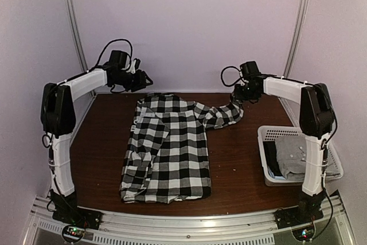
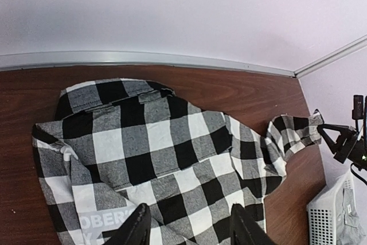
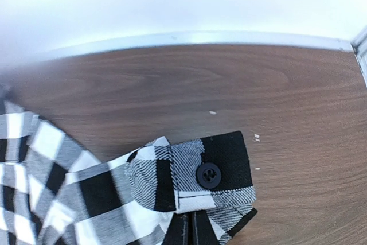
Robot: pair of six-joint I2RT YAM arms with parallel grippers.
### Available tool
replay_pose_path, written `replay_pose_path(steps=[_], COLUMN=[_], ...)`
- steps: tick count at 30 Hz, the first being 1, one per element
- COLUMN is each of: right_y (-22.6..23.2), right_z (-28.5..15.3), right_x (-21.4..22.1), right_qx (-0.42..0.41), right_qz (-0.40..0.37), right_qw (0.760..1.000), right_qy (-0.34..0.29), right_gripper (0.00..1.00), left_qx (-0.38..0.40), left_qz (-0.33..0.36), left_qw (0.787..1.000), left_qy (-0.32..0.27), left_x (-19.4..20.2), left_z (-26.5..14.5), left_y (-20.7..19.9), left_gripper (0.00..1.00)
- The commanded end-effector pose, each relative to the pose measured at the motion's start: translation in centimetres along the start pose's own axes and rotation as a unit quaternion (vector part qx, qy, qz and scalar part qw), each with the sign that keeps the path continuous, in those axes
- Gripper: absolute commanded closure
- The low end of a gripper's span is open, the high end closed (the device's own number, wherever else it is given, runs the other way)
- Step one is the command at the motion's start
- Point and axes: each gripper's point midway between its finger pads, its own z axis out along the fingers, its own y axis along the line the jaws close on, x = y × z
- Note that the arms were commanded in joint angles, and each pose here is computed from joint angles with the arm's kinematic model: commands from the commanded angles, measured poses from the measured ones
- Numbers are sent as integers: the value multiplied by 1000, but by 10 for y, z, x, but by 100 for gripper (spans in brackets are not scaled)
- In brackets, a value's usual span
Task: Fold and stack the long sleeve shirts
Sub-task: Pick up the sleeve from the corner of the board, then place the 2/3-rectangle-folded shirt on the 1/3-folded shirt.
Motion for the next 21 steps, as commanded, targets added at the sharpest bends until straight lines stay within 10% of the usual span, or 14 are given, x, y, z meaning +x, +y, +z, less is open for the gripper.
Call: replay_pose_path(steps=[1, 13, 21], right_y=[76, 313, 333], right_z=[-68, -144, -149], right_x=[-44, 104, 143], right_qx=[-71, -366, -397], right_qz=[-36, -102, -127], right_qw=[993, 925, 908], right_qy=[-84, 7, 41], right_gripper=[100, 100, 53], left_qx=[28, 82, 91], left_qz=[4, -77, -97], left_qw=[999, 993, 990], left_qy=[-25, 26, 36], left_x=[1, 135, 184], left_z=[-32, -71, -78], left_y=[-18, -21, -26], left_gripper=[52, 50, 37])
